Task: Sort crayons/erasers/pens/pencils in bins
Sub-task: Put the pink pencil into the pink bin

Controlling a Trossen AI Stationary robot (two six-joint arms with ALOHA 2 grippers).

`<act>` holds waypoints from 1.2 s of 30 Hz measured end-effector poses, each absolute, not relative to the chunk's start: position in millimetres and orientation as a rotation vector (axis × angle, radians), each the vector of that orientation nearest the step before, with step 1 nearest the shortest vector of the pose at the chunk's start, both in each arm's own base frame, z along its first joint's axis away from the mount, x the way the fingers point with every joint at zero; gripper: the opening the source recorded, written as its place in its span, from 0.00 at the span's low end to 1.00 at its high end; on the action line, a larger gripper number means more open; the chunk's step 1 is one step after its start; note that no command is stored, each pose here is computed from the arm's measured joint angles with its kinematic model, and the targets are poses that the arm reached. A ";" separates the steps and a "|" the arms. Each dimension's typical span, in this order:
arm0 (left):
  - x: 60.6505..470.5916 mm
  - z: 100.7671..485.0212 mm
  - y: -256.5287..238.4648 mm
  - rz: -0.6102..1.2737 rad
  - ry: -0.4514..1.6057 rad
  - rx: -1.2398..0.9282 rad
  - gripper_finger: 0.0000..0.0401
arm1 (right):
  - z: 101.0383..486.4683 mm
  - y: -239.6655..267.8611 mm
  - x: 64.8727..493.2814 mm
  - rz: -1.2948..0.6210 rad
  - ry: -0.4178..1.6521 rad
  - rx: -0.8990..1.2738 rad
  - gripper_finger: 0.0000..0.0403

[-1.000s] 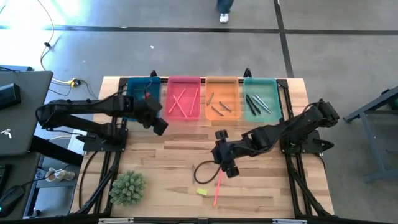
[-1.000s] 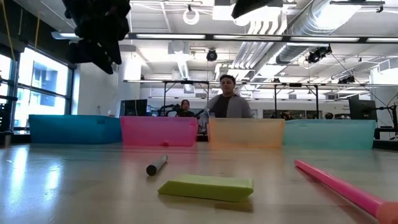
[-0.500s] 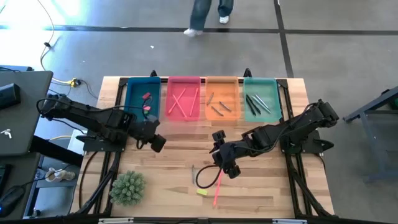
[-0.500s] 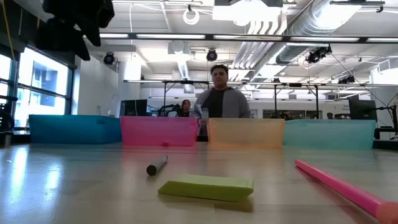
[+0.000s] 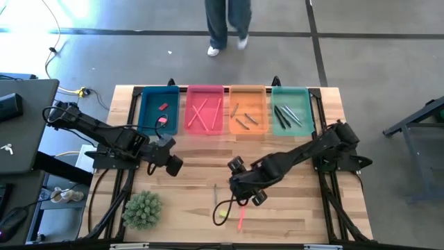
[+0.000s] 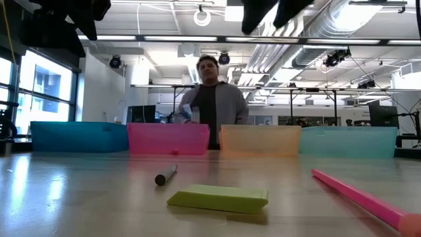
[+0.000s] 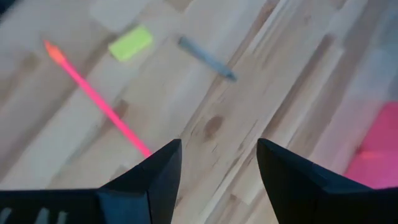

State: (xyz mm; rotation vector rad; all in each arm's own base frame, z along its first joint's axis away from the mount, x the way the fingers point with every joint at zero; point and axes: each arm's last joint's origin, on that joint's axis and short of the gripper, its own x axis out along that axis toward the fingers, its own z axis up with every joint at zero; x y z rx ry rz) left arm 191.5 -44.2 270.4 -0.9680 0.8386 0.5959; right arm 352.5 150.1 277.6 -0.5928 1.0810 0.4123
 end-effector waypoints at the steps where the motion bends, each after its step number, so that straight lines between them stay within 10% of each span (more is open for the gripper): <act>1: 191.5 270.4 -44.1 0.598 0.836 -0.967 0.41 | 272.3 152.0 353.2 0.425 1.100 -0.611 0.50; 36: 205.9 252.8 -47.9 0.650 0.915 -0.913 0.41 | 164.8 217.2 370.4 0.749 1.199 -0.689 0.44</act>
